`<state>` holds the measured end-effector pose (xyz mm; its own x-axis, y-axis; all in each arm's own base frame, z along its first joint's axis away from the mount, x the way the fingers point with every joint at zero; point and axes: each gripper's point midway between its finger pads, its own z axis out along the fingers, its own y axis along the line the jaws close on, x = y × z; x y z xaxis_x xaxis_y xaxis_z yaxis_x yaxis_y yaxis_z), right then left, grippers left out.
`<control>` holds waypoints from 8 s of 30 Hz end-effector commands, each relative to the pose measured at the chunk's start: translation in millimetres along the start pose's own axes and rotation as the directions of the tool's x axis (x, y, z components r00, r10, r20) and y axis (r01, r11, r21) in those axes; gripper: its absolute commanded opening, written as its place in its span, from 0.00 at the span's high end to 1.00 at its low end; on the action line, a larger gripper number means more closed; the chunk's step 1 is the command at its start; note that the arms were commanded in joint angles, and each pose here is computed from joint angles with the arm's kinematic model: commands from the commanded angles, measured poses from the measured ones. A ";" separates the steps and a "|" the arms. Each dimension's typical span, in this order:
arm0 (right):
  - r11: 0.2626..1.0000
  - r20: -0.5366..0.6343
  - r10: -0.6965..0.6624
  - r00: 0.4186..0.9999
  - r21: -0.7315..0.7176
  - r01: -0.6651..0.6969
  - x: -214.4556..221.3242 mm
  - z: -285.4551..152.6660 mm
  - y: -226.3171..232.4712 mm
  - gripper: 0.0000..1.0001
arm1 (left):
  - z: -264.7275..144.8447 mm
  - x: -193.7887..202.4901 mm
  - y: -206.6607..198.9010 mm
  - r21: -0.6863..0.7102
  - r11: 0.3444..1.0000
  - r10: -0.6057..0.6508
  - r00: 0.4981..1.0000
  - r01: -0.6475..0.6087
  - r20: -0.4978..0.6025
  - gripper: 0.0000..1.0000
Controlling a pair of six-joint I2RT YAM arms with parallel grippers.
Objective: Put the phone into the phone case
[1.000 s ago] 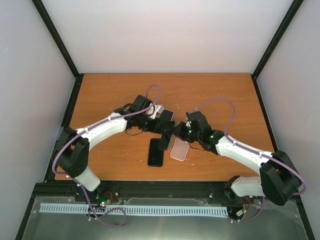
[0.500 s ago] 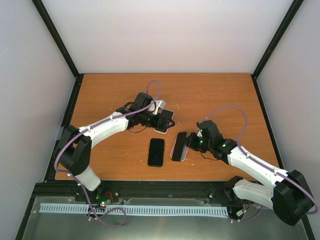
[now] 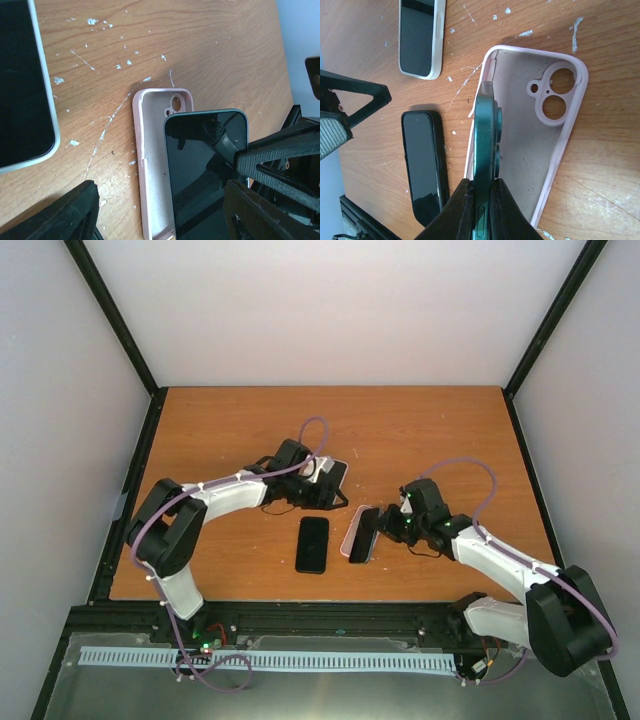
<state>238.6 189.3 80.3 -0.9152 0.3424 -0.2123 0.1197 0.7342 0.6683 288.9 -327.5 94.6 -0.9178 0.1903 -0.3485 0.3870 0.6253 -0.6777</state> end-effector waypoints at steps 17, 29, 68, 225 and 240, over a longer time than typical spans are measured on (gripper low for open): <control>0.985 -0.029 0.087 0.996 -0.148 -0.091 -11.5 1.4 5.5 0.97 | 38.5 35.3 -0.4 0.084 0.996 -0.013 0.996 0.020 -0.090 0.40; 0.988 0.003 0.112 0.994 -0.111 -0.111 -17.8 8.4 -14.1 0.97 | 57.8 51.8 -3.3 0.090 0.995 -0.032 0.988 0.046 -0.150 0.41; 0.979 0.115 0.133 0.984 -0.170 -0.113 -32.5 7.7 -33.9 0.97 | 64.1 76.3 -27.2 0.168 0.982 -0.055 0.977 0.091 -0.204 0.39; 0.913 -0.050 0.103 0.993 -0.391 -0.114 0.5 21.0 15.8 0.41 | 55.5 72.2 -33.3 0.207 0.971 -0.095 0.987 0.120 -0.127 0.47; 0.886 -0.057 0.129 0.990 -0.441 -0.141 -0.4 21.1 20.5 0.41 | 52.4 70.0 -29.1 0.175 0.980 -0.078 0.992 0.095 -0.099 0.41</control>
<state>249.0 203.4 55.6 -0.8927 0.4469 -0.0578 0.1516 0.4185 0.8955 221.2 -374.9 56.6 -0.9546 0.2120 -0.2094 0.2882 0.4778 -0.8299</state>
